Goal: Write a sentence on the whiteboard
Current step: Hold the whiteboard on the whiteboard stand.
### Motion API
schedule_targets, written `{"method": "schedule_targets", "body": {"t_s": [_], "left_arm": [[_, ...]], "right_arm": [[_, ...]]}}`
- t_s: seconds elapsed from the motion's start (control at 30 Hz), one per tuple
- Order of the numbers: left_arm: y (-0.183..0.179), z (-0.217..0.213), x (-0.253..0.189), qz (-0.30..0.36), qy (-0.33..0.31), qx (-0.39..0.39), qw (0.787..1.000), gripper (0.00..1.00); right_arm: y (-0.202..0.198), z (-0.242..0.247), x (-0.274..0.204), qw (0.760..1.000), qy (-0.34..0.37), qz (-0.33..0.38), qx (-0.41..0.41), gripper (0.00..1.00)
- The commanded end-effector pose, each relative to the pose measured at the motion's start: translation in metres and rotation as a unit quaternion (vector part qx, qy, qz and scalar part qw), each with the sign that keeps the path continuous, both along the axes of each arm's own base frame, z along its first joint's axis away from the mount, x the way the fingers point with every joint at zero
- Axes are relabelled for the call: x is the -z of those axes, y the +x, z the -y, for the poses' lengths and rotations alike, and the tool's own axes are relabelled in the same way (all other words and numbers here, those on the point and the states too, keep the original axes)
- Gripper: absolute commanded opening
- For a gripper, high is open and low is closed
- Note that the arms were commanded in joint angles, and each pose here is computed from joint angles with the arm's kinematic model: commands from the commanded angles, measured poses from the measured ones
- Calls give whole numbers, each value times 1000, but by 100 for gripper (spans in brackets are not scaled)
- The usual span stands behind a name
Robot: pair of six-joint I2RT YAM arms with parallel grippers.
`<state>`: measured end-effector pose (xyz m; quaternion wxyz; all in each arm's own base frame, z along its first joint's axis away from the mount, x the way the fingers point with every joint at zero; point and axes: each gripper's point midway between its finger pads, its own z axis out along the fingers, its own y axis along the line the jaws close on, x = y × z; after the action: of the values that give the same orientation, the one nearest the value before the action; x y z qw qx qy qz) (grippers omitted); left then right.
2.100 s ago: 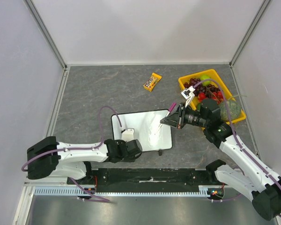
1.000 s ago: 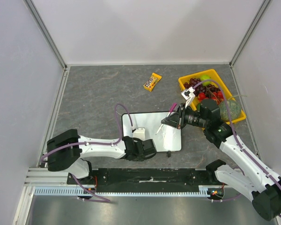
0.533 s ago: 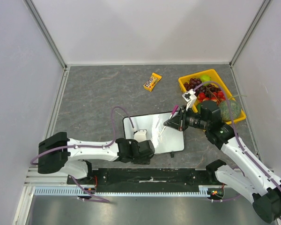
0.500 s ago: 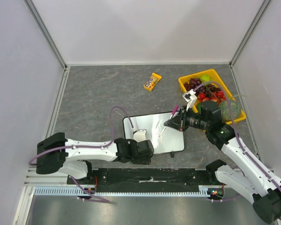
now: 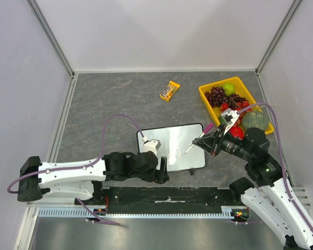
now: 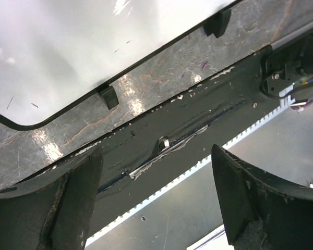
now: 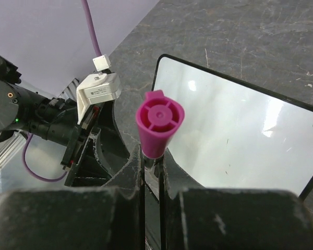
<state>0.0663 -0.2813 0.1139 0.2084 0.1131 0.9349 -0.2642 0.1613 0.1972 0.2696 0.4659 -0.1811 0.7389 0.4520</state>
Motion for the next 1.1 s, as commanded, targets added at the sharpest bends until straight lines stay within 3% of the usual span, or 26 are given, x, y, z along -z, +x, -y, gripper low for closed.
{"method": "schedule_targets", "body": {"t_s": [0.0, 0.3, 0.53, 0.7, 0.97, 1.07], "left_arm": [[3, 10, -24, 32, -32, 48, 998, 89], [61, 22, -70, 59, -96, 64, 992, 91], [112, -6, -110, 98, -165, 37, 981, 95], [117, -24, -121, 105, -212, 23, 971, 95], [106, -43, -126, 128, -225, 5, 966, 95], [103, -58, -123, 165, -221, -8, 961, 96]], "right_arm": [[4, 9, 27, 998, -11, -36, 39, 0], [17, 4, 52, 997, -52, -55, 29, 0], [30, -13, 41, 999, -37, -38, -7, 0], [43, -28, 40, 998, -25, -42, -28, 0], [65, -46, 37, 998, 1, -50, -42, 0], [66, -45, 40, 998, -6, -35, -43, 0]]}}
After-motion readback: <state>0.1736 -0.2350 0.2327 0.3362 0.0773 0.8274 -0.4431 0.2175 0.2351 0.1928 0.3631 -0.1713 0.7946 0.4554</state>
